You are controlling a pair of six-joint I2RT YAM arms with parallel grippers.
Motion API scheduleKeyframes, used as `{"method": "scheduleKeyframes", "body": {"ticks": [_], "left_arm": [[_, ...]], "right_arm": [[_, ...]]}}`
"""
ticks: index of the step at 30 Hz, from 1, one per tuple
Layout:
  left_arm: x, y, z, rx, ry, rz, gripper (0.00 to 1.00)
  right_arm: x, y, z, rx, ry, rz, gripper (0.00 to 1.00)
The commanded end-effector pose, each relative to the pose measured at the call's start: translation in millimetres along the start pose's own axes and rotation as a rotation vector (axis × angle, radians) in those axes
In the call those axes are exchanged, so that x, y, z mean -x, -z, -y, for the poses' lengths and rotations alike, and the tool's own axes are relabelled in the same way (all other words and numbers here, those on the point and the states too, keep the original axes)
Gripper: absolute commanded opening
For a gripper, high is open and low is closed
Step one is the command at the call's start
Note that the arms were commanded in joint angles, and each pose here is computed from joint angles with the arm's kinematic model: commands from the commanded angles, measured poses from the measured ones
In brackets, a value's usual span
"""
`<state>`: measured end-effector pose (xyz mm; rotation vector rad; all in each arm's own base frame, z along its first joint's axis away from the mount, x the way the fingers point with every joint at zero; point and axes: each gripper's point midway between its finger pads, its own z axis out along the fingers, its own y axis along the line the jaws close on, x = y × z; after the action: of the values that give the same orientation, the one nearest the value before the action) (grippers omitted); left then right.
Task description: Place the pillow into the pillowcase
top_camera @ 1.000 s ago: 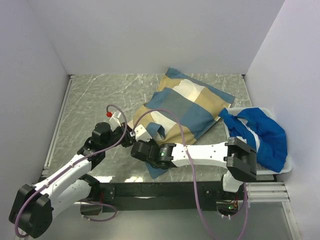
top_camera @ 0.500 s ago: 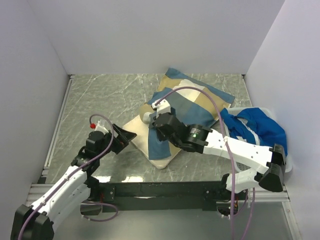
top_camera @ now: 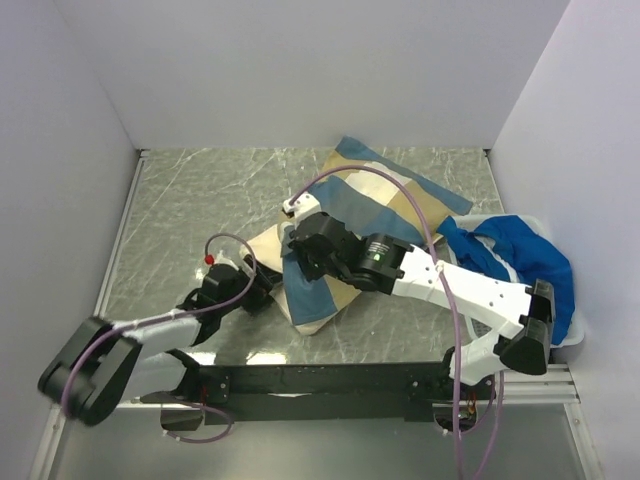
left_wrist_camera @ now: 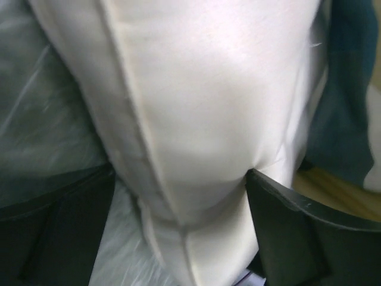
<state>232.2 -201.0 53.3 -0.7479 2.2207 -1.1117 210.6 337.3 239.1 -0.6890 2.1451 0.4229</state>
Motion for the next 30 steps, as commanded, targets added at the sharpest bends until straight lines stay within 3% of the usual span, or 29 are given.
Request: {"method": "scheduleKeyframes", "body": {"ticks": [1,2,3,5,6,7,10,14,17,19,23,27,30], "left_arm": [[42.1,-21.6,68.4,-0.221,-0.032,0.173,0.80],[47.9,-26.0,83.4,-0.256,-0.046,0.180,0.44],[50.2,-32.5,91.7,-0.257,-0.055,0.162,0.27],[76.9,-29.3,150.2,-0.341,-0.094,0.210,0.01],[83.0,-23.5,158.0,-0.305,-0.110,0.220,0.01],[108.4,-8.1,199.5,-0.344,-0.158,0.313,0.01],[153.7,46.3,253.0,-0.290,-0.218,0.488,0.01],[195.0,130.3,302.4,-0.249,-0.281,0.685,0.01],[205.0,173.8,333.0,-0.267,-0.368,0.746,0.01],[211.4,177.7,356.0,-0.254,-0.408,0.737,0.01],[208.5,138.0,359.4,-0.185,-0.436,0.625,0.01],[204.9,87.9,352.6,-0.144,-0.441,0.538,0.01],[206.3,51.6,349.5,-0.091,-0.448,0.479,0.12]], "right_arm": [[42.3,12.1,-42.0,0.159,-0.025,0.070,0.00],[61.2,24.8,-51.5,0.181,-0.012,0.096,0.00],[63.6,17.6,-56.6,0.172,0.004,0.076,0.00],[100.6,41.2,-60.5,0.180,0.022,0.123,0.00],[109.0,39.5,-60.8,0.169,0.027,0.127,0.00],[143.0,62.4,-59.0,0.175,0.006,0.213,0.00],[172.0,85.0,-59.8,0.219,0.002,0.267,0.00],[222.4,121.8,-44.1,0.201,-0.069,0.451,0.00],[241.1,155.6,-42.7,0.322,-0.150,0.556,0.00],[248.8,188.5,-50.5,0.420,-0.168,0.615,0.00],[263.3,245.3,-53.0,0.519,-0.195,0.730,0.00],[273.3,259.2,-17.7,0.461,-0.223,0.781,0.00],[278.4,253.8,-2.0,0.450,-0.234,0.769,0.00]]}}
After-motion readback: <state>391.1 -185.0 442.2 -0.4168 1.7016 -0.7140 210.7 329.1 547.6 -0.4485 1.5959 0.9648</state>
